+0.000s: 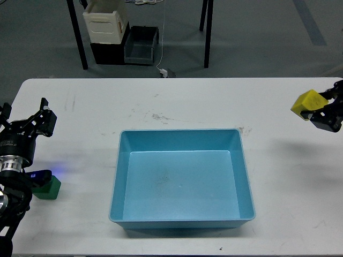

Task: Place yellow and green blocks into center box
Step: 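Carry the yellow cube into the blue box and release it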

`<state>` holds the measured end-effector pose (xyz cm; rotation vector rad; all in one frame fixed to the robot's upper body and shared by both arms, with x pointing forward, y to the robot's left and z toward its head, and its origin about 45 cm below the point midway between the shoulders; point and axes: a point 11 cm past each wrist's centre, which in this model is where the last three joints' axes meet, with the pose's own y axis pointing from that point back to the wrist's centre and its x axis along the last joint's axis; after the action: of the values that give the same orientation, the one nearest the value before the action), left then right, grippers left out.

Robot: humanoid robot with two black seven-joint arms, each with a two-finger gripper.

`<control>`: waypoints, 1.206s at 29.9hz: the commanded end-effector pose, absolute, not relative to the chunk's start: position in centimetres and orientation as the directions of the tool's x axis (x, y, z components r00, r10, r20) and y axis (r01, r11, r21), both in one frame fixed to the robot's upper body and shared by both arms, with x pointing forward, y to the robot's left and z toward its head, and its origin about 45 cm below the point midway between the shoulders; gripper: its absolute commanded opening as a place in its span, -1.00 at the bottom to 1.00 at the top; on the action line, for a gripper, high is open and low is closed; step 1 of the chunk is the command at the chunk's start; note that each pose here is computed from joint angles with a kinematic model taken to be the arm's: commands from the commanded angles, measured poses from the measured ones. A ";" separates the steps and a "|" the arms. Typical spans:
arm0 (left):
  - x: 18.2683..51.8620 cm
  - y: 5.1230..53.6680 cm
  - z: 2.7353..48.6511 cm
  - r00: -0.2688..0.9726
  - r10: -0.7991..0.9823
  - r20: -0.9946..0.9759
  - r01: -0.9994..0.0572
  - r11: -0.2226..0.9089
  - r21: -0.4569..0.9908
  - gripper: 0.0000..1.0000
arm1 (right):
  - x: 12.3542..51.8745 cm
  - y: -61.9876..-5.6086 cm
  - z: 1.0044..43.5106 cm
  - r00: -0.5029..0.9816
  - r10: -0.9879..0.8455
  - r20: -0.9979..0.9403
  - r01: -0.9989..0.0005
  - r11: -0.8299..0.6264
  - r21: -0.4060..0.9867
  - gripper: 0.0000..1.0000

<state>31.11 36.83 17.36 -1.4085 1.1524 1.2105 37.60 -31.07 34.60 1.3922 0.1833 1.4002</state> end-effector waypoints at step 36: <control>35.3 44.7 27.8 0.115 0.273 -0.955 -0.986 -0.089 -0.144 1.00 | 33.2 -14.1 21.3 0.282 0.782 0.555 -0.071 -0.560 0.825 0.94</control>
<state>35.03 43.40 26.08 -1.1836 0.9206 1.2866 32.91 -14.20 20.90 1.7235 0.6983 1.3806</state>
